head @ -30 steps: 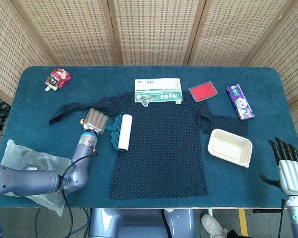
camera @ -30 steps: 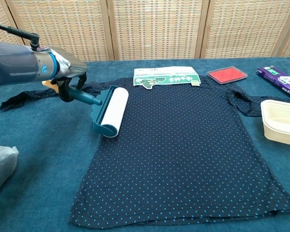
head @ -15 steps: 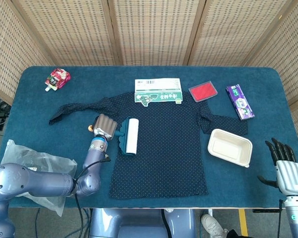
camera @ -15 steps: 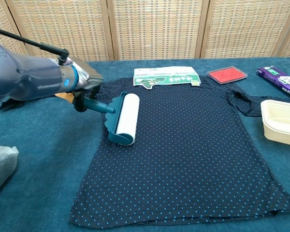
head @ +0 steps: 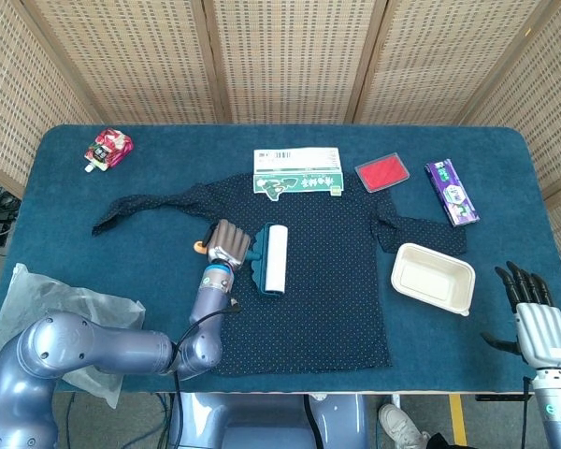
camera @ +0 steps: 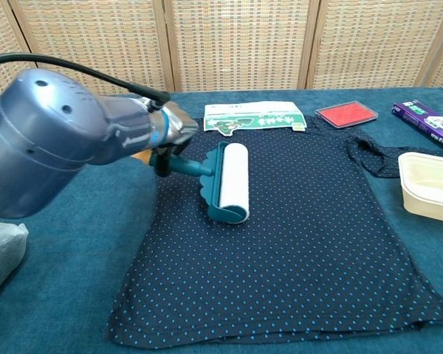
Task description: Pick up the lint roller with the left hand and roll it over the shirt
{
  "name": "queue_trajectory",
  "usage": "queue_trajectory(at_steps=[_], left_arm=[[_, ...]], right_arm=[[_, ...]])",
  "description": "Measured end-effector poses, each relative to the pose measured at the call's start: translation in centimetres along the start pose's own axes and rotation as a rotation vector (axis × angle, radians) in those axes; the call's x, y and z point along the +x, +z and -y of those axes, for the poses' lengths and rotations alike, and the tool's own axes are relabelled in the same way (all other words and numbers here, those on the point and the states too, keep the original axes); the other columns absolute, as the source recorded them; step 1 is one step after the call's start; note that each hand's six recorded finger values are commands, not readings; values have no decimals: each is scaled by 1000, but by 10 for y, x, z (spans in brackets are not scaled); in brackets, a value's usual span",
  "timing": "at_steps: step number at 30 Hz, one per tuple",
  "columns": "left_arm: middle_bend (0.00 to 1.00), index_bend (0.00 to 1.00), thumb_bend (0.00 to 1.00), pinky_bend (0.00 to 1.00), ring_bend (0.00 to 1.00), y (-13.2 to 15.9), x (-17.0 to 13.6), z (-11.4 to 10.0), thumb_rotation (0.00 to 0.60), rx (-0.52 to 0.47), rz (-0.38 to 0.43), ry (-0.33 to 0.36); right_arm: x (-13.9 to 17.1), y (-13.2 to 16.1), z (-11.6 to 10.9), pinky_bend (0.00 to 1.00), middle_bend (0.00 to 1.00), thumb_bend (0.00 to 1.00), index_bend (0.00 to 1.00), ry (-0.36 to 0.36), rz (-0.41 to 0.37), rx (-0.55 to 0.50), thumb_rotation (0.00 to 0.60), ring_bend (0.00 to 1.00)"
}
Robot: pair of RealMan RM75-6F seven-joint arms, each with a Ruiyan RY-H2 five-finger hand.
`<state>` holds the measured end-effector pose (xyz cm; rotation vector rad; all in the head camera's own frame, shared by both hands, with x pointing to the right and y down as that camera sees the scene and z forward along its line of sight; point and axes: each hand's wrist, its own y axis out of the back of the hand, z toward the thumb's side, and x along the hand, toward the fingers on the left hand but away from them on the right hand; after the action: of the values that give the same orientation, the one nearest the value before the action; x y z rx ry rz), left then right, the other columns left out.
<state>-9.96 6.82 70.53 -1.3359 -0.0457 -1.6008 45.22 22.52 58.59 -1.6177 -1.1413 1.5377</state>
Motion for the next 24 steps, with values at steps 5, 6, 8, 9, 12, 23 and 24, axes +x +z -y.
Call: queue_trajectory(at_steps=[5, 6, 8, 9, 12, 23, 24], left_arm=[[919, 972, 851, 677, 715, 21, 3, -9, 600, 5, 15, 4], [919, 972, 851, 677, 715, 25, 3, -10, 600, 7, 19, 7], [919, 972, 852, 677, 715, 27, 3, -12, 600, 10, 22, 13], [918, 972, 851, 677, 715, 28, 3, -12, 600, 13, 24, 17], [919, 972, 851, 677, 715, 25, 3, -9, 600, 15, 19, 15], [918, 972, 851, 677, 715, -24, -6, 23, 600, 30, -16, -9], [918, 972, 851, 677, 715, -30, -8, 27, 600, 31, -20, -12]], right_arm=[[0, -1, -2, 0, 0, 150, 0, -5, 2, -1, 600, 0], [0, -2, -2, 0, 0, 150, 0, -5, 2, -2, 600, 0], [0, -2, -2, 0, 0, 151, 0, -6, 4, -2, 600, 0], [1, -2, -2, 0, 0, 151, 0, -7, 4, -1, 600, 0], [1, -3, -3, 0, 0, 150, 0, -8, 7, 0, 600, 0], [4, 4, -1, 0, 0, 150, 0, -6, -12, 12, 600, 0], [4, 5, -1, 0, 0, 150, 0, -6, -12, 12, 600, 0]])
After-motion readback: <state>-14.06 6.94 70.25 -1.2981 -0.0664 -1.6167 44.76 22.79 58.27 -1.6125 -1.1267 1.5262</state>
